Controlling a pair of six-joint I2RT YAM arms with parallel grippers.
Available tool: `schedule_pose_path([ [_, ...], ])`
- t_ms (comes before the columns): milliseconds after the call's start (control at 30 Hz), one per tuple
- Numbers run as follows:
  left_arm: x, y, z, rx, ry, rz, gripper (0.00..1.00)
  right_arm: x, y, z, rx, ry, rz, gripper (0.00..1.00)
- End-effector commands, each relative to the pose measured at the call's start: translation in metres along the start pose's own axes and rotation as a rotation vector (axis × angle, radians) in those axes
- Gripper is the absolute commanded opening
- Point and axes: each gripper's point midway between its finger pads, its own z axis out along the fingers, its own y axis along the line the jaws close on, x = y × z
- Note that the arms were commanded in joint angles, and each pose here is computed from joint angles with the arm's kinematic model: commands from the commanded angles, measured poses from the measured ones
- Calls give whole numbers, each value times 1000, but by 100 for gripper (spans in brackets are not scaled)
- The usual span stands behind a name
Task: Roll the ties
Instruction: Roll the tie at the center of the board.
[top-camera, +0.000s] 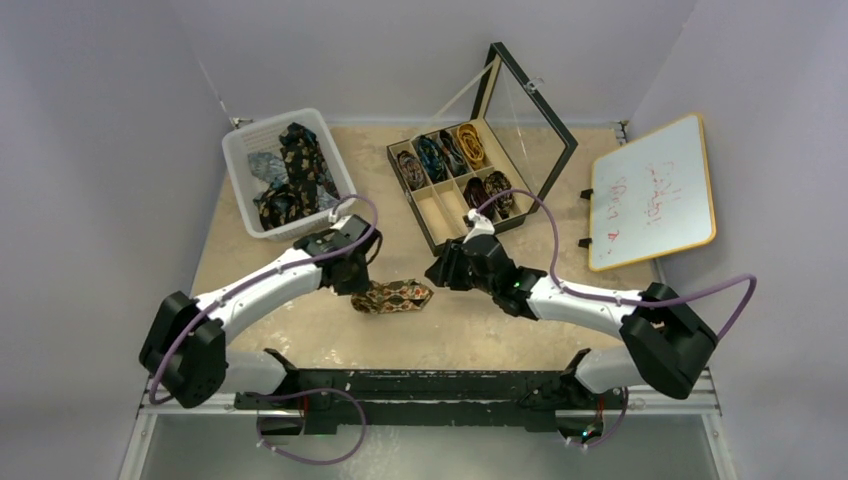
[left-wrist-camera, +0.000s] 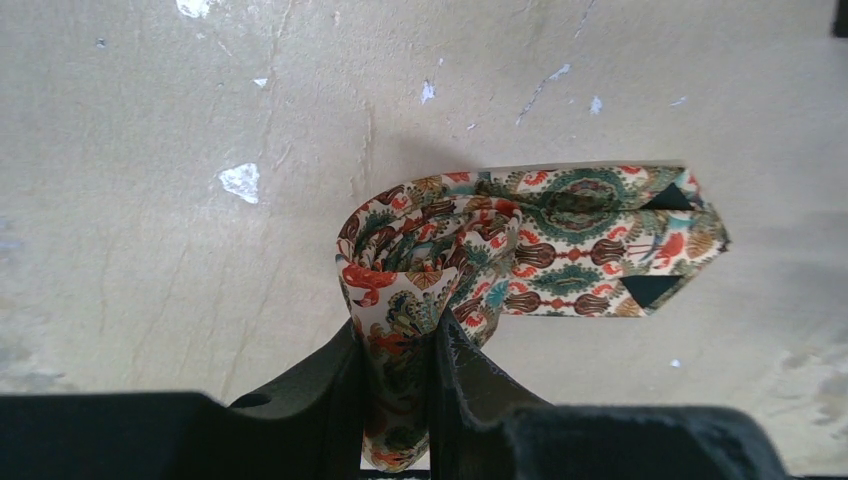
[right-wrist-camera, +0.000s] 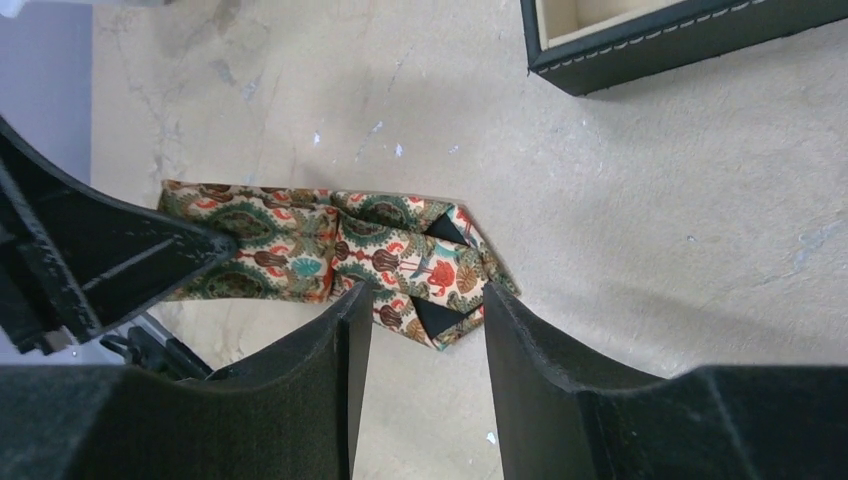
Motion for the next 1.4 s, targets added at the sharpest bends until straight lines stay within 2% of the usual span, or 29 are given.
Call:
schedule_pose_path([
  [0,-9,2,-7,-146,-50,56,0,-11,-3,-5,4,-51,8,48],
  [300,-1,-23,-12,-272,-70,96,0,3,-5,-3,-37,-13,48,48],
  [400,0,-23,-12,-342,-70,98,0,15,7,2,-114,46,43,42],
  [467,3,-26,-11,-368,-65,117,0,26,17,5,-184,101,53,34],
  [633,3,-37,-11,-358,-74,118,0,51,32,21,-293,227,74,21],
  [933,-3,-58,-14,-281,-96,158,0,64,32,37,-316,297,89,18],
  [1200,-8,-45,-19,-451,-150,206,0,57,31,30,-304,266,101,17],
  [1300,-9,-48,-17,-482,-162,232,0,37,24,18,-268,184,130,18],
  [1367,-9,-50,-16,-491,-169,241,0,25,9,9,-207,119,167,22],
])
